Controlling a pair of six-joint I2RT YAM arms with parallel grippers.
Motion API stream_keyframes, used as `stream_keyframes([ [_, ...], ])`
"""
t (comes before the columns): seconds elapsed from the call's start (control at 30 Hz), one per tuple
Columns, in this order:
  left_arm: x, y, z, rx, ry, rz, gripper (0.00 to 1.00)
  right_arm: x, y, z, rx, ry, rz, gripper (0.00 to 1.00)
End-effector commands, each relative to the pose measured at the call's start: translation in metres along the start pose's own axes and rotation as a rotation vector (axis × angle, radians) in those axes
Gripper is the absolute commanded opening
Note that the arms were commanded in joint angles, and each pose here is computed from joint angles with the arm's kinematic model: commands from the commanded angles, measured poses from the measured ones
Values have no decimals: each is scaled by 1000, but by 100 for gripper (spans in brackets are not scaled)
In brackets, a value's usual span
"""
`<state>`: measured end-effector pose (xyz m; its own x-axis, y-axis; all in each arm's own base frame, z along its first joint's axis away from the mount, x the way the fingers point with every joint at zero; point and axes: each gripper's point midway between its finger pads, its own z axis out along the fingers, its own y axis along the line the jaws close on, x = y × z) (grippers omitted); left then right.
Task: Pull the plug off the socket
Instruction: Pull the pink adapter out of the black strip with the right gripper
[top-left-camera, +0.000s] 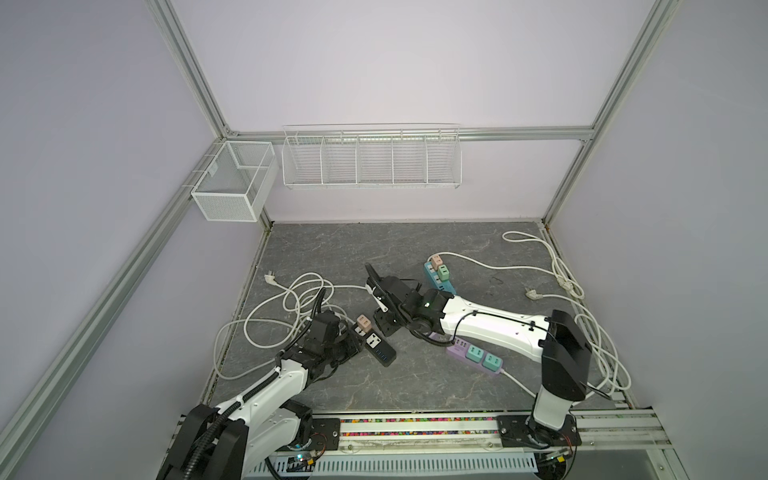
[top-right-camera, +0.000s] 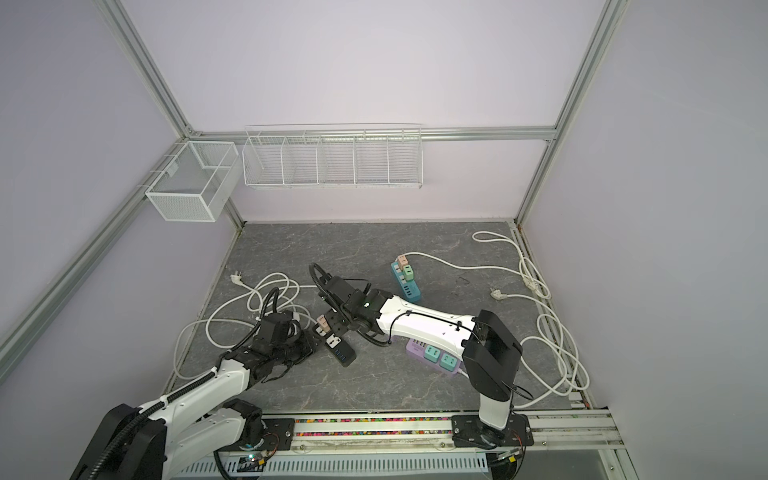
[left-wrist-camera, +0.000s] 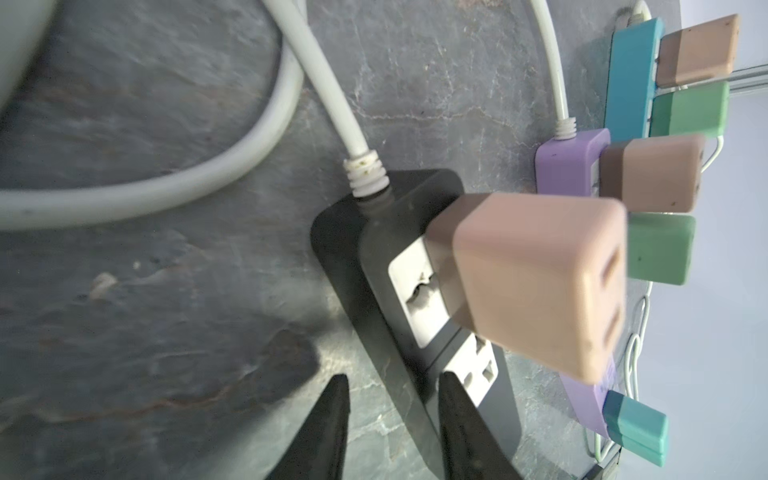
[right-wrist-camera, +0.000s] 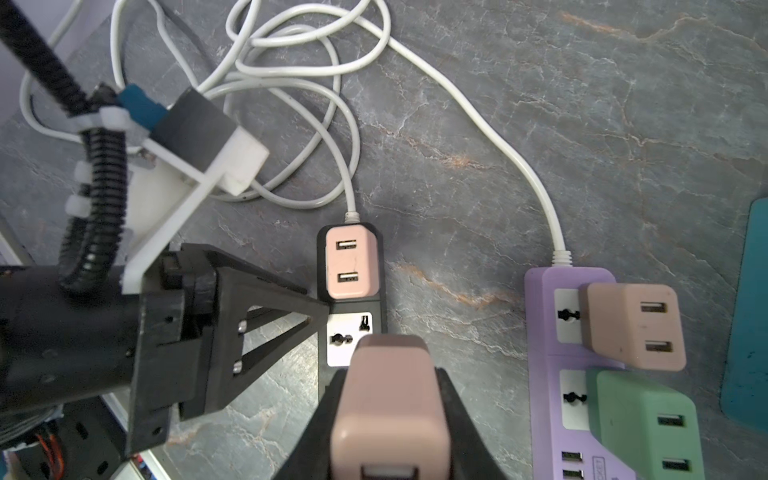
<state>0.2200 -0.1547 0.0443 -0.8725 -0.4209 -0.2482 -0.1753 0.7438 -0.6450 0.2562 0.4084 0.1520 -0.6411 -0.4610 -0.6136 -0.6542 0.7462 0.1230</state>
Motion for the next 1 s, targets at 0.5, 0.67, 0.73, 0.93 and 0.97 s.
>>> stream_keyframes([
  [0.5, -37, -33, -42, 16, -171, 90, 42, -48, -24, 44, -122, -128, 315, 14],
  [0.67, -46, -39, -54, 18, -220, 104, 43, -52, -25, 65, -138, -144, 357, 14],
  [0.73, -49, -40, -57, 15, -234, 105, 43, -53, -26, 74, -140, -145, 371, 14],
  [0.93, -55, -43, -63, 7, -267, 115, 44, -52, -21, 102, -169, -126, 397, 14],
  [0.97, -56, -43, -63, 4, -269, 116, 44, -51, -21, 106, -174, -120, 405, 14],
])
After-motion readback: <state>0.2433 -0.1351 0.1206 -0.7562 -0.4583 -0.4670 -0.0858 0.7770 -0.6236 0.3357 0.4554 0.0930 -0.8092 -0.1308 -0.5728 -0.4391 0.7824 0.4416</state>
